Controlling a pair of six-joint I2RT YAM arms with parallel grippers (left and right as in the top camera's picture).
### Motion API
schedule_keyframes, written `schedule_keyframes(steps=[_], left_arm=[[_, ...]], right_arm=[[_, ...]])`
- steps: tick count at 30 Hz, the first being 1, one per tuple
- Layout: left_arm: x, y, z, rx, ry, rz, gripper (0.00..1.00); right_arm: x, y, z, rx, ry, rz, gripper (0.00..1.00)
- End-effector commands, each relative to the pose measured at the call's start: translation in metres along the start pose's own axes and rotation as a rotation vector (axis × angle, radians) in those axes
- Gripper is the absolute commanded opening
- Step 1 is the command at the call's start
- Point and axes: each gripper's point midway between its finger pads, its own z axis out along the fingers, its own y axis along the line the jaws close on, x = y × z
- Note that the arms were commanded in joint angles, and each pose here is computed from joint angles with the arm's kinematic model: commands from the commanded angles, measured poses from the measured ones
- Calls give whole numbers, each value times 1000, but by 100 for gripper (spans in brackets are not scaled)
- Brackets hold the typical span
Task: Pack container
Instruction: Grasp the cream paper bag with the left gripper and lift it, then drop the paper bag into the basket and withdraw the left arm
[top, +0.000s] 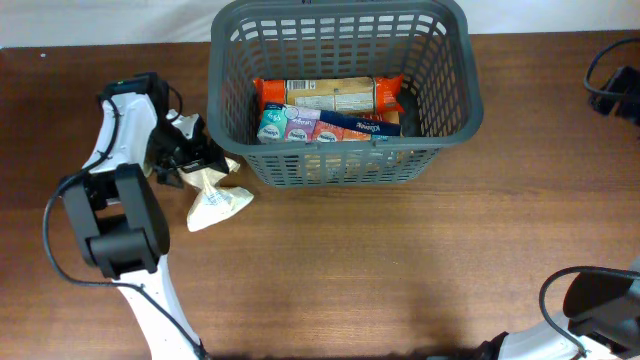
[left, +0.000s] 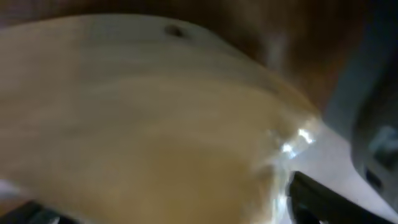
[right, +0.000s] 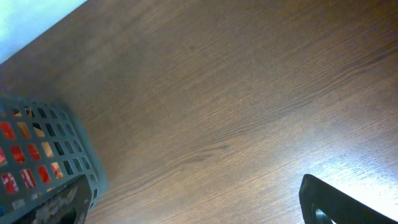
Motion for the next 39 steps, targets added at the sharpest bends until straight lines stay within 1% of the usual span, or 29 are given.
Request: schedule_keyframes(steps=[1,2,3,4,7,11,14,16,18,22,25,29,31,33,34,37,39], left_arm=[[-2,8,19,-28,32,-36,64],[-1,9,24,-29,44,-38,31],[-1,10,26,-32,48,-40,8],[-1,11,26,-34,50,-41,2],[-1,14,26,-51,52,-44,2],[7,9,23,-31,80,-51,2],[8,5,8,-29,73,-33,2],[2,-2,-15,-31,21,-18,2],[-6,-10,-48,-36,-61,3,2],[-19,-31,-133,-56,-287,51,2],[-16,-36,-208,-156,-486,79,2],[5,-41,-308,-300,-770,86,2],[18,-57,-350,-317,-901,180,2],[32,-82,-382,-327,-1010,344,2],[41,-99,-397,-342,-1063,452,2],[62,-142,-418,-405,-1141,754,2],[72,-169,-415,-437,-1141,936,2]], right_arm=[[-1,-3,-3,14,-9,7,99],[-1,-3,-3,14,-9,7,99],[-1,-3,-3,14,-9,6,98],[-1,-3,-3,14,-9,7,99],[-1,-3,-3,14,-9,6,99],[-1,-3,-3,14,-9,6,99],[-1,-3,-3,14,-9,7,99],[-1,-3,-3,14,-9,6,99],[-1,-3,-3,14,-9,7,99],[-1,-3,-3,14,-9,7,99],[-1,-3,-3,14,-9,7,99],[-1,-3,-3,14,-9,6,99],[-1,-3,-3,14,-9,7,99],[-1,-3,-3,14,-9,7,99],[-1,-3,-3,14,-9,6,99],[-1,-3,-3,14,-9,7,99],[-1,-3,-3,14,-9,7,99]])
